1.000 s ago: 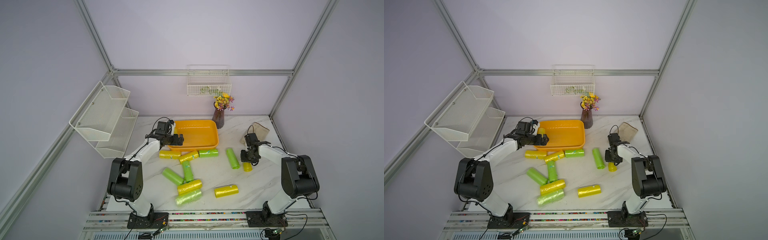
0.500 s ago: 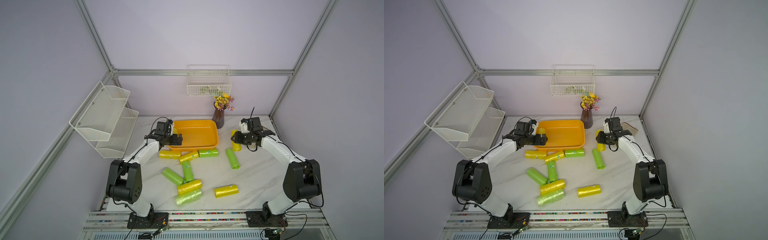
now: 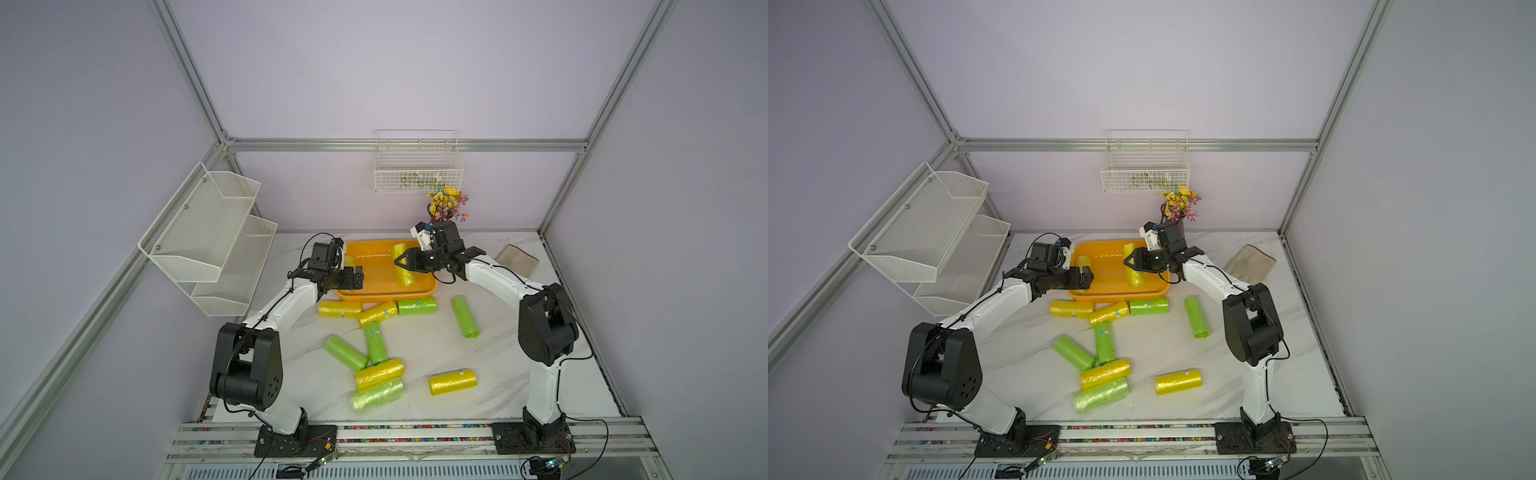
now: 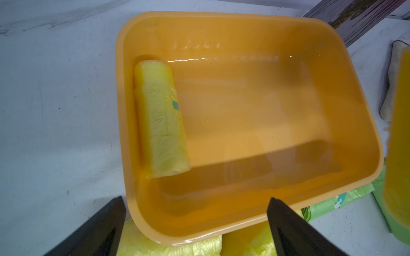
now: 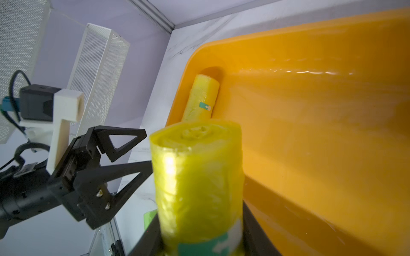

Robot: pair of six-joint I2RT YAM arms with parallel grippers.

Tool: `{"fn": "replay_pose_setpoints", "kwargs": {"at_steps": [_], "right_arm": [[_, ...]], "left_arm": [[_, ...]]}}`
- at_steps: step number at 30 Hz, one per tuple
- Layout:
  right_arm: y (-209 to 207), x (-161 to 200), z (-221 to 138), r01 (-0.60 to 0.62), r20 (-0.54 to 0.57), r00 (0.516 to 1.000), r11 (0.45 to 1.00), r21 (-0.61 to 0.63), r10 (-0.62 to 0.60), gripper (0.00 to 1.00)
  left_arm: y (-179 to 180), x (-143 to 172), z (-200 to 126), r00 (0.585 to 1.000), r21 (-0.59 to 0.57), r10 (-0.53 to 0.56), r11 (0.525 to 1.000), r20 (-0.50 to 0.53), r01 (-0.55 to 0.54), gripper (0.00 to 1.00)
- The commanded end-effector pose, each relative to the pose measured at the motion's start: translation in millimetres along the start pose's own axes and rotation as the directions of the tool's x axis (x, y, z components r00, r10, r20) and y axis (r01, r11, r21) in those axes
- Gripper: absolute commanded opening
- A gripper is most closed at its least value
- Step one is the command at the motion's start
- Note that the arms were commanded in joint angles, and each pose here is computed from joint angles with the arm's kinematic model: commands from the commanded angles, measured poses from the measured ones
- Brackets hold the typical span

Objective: Put the roll of trash bags into the storage box
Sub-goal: Pick up the roll of trash bags from the center of the board, then place the roll of trash bags in the storage box.

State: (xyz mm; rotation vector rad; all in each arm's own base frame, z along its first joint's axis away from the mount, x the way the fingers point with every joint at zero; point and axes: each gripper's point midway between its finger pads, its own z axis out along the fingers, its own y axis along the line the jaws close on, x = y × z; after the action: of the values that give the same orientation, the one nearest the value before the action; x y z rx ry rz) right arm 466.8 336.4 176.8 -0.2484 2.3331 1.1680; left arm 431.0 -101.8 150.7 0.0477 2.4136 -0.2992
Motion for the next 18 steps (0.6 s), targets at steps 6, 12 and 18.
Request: {"fn": "replay_pose_setpoints", "kwargs": {"at_steps": [6,12,18], "right_arm": [[16.3,-35.7,47.5,-0.127,0.129,0.98,0.971,-0.201,0.154,0.35],[9.8,-30.0,87.8,-0.171,0.095,0.977,0.965,-0.198,0.192,0.35],[32.6,-21.2,121.3,-0.197,0.041,0.976,0.947,-0.254,0.214,0.35]], "left_arm": [[-4.1,-3.2,-13.4,0.999,0.008,-0.024,1.0,0.038,0.024,1.0],[-0.6,4.4,-15.0,0.999,-0.003,-0.038,0.999,0.039,0.038,1.0],[-2.5,5.0,-17.0,0.998,0.009,-0.048,0.999,0.044,0.047,1.0]]}}
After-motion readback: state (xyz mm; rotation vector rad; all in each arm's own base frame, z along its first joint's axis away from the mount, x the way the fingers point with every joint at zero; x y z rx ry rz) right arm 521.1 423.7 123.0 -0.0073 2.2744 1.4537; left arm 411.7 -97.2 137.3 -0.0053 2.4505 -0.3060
